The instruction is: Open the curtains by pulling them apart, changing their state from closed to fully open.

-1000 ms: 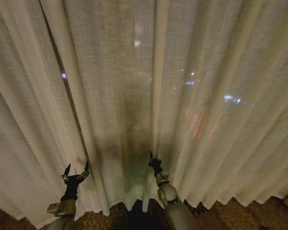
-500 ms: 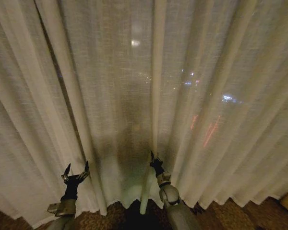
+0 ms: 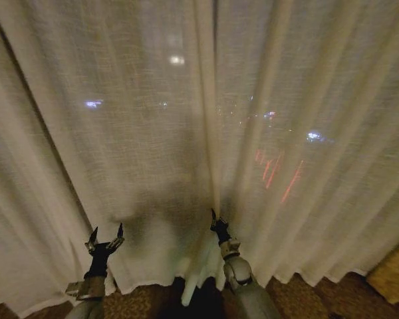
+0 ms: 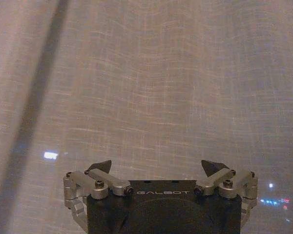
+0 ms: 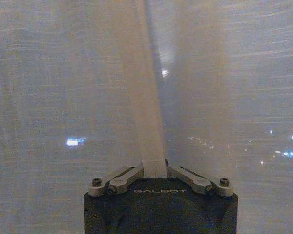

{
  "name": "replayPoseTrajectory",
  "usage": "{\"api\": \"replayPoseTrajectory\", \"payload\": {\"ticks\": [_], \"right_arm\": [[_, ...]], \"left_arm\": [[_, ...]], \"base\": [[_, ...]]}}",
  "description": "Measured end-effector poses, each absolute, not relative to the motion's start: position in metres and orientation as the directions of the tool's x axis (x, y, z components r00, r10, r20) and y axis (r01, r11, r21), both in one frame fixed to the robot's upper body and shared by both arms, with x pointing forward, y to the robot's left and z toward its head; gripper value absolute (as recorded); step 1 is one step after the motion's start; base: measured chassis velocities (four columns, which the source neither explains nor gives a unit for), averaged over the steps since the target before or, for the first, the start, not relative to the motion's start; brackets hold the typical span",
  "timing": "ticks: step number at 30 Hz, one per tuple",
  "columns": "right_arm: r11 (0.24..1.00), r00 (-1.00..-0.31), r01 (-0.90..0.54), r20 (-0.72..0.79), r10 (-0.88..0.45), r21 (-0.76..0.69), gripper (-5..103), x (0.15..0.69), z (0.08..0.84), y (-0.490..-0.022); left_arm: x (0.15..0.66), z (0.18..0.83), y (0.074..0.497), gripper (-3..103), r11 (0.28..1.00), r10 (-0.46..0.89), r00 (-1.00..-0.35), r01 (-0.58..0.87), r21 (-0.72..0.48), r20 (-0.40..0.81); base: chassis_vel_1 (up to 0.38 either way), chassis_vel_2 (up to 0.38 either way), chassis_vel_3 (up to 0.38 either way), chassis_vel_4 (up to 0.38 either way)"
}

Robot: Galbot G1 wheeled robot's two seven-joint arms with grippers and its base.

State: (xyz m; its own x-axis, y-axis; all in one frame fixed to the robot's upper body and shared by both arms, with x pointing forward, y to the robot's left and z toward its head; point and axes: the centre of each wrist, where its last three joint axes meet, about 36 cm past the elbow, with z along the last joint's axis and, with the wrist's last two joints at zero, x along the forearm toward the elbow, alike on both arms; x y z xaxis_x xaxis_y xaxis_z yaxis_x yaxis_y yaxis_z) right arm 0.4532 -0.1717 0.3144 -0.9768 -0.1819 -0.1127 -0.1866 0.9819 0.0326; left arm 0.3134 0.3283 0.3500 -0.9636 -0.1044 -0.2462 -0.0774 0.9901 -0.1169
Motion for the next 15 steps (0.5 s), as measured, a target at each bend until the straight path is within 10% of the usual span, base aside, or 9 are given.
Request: {"api": "replayPoseTrajectory", "payload": {"ticks": [15], "right_arm": [[0.983,-0.978,-0.18,-0.117,-0.175,0.029,0,0.4545,0.3139,-0.18]], "left_arm": [[0.3134,0.35,0.3282,100,0.99,-0.104,-0.964,-0.077,-0.117,-0.246]], "base": [[-0.357,-0.351,0.351,0.359]]}}
